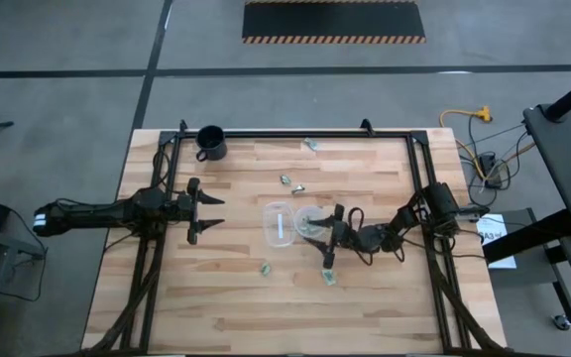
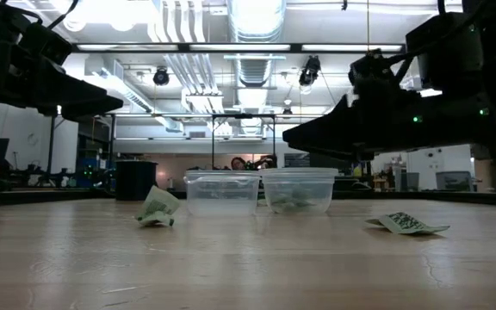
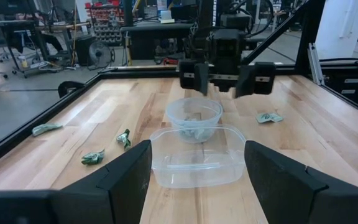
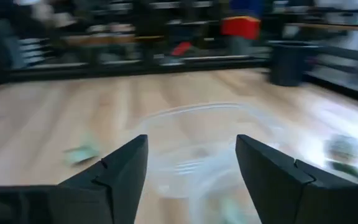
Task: Pick and place Stevia / Truvia into bins
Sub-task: Put the green stevia packet into the right transparent container
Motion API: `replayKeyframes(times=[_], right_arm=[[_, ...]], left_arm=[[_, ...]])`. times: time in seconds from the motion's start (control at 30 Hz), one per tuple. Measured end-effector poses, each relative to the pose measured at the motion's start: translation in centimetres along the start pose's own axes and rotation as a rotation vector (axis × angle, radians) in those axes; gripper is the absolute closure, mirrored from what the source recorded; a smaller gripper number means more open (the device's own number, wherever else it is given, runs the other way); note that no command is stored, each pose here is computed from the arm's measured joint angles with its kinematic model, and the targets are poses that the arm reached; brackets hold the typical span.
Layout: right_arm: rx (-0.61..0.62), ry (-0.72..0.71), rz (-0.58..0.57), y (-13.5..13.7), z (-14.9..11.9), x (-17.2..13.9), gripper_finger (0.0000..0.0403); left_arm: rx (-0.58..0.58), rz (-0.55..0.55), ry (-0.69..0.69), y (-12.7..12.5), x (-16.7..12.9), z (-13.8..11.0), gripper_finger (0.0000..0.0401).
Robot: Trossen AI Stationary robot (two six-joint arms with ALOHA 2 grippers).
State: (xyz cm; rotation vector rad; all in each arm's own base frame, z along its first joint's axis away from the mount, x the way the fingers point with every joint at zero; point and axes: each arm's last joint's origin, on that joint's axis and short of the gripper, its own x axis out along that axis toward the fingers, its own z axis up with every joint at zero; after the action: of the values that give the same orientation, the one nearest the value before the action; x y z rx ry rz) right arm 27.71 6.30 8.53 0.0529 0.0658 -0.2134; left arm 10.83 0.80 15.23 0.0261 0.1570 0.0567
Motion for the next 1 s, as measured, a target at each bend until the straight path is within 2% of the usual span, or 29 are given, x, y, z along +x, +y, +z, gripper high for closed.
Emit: replayKeyframes(times=[0.23, 0.4, 0.5, 0.67, 0.73, 0.87, 1.0], right_arm=[[0.001, -0.002, 0.197, 0.6, 1.1, -0.1, 0.0151], [-0.043, 0.142, 0.316, 0.9, 2.0, -0.6, 0.0150], [-0.066, 0.263, 0.352, 1.0, 2.6, -1.1, 0.0154], [-0.051, 0.411, 0.347, 0.8, 3.8, -2.0, 0.0160], [-0.039, 0.439, 0.362, 0.9, 4.3, -2.5, 0.0161], [-0.033, 0.499, 0.466, 1.6, 4.6, -3.6, 0.0160], [-0.106, 0.508, 0.531, 2.7, 4.3, -4.3, 0.0163]], left_arm=[[0.000, 0.000, 0.000, 0.0, 0.0, 0.0, 0.0161], [0.000, 0.000, -0.002, 0.0, 0.0, 0.0, 0.0161], [0.000, 0.000, -0.002, 0.0, 0.0, 0.0, 0.0161], [0.000, 0.000, -0.001, 0.0, 0.0, 0.0, 0.0161], [0.000, 0.000, -0.002, 0.0, 0.0, 0.0, 0.0161], [0.000, 0.000, -0.002, 0.0, 0.0, 0.0, 0.0161], [0.000, 0.000, -0.003, 0.0, 0.0, 0.0, 0.0161]])
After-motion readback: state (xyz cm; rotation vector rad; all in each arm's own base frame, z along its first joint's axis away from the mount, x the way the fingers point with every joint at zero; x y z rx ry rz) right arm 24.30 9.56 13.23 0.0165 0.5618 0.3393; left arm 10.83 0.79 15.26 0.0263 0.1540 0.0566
